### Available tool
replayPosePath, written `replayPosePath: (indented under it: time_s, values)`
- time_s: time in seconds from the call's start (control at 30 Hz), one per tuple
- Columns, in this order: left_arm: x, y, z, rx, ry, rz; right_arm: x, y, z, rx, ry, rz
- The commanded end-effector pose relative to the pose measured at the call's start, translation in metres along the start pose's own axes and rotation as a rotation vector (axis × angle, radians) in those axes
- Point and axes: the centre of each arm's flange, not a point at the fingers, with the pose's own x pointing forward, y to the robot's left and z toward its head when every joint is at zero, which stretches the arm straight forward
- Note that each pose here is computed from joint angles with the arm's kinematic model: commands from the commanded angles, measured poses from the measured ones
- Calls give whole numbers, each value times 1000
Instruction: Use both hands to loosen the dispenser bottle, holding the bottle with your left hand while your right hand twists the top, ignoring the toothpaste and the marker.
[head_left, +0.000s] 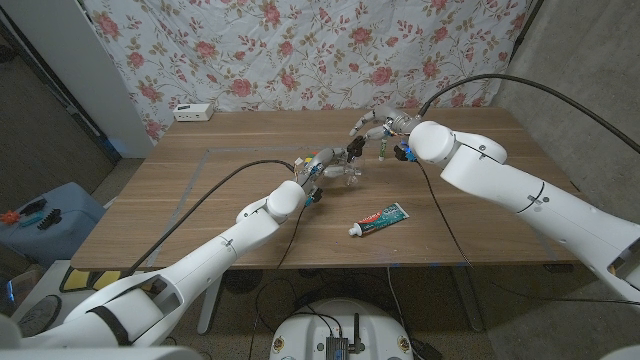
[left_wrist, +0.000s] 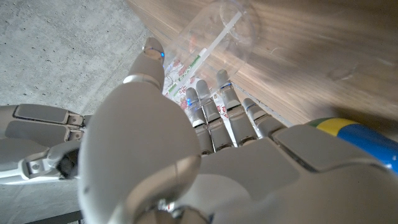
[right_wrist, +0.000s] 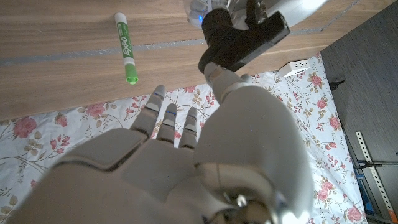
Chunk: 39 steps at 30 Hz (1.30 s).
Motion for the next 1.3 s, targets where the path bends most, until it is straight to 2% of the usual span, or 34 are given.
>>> replayPosePath:
  time_s: [0.03, 0.53, 1.3]
  values:
    - [2, 2, -2, -5, -1, 2, 3, -2, 2, -18, 4, 9]
    - [2, -1, 0, -6, -5, 4, -3, -7, -1, -40, 26, -8]
    - [-2, -1, 1, -4, -16, 2, -28, -27, 2, -52, 64, -69]
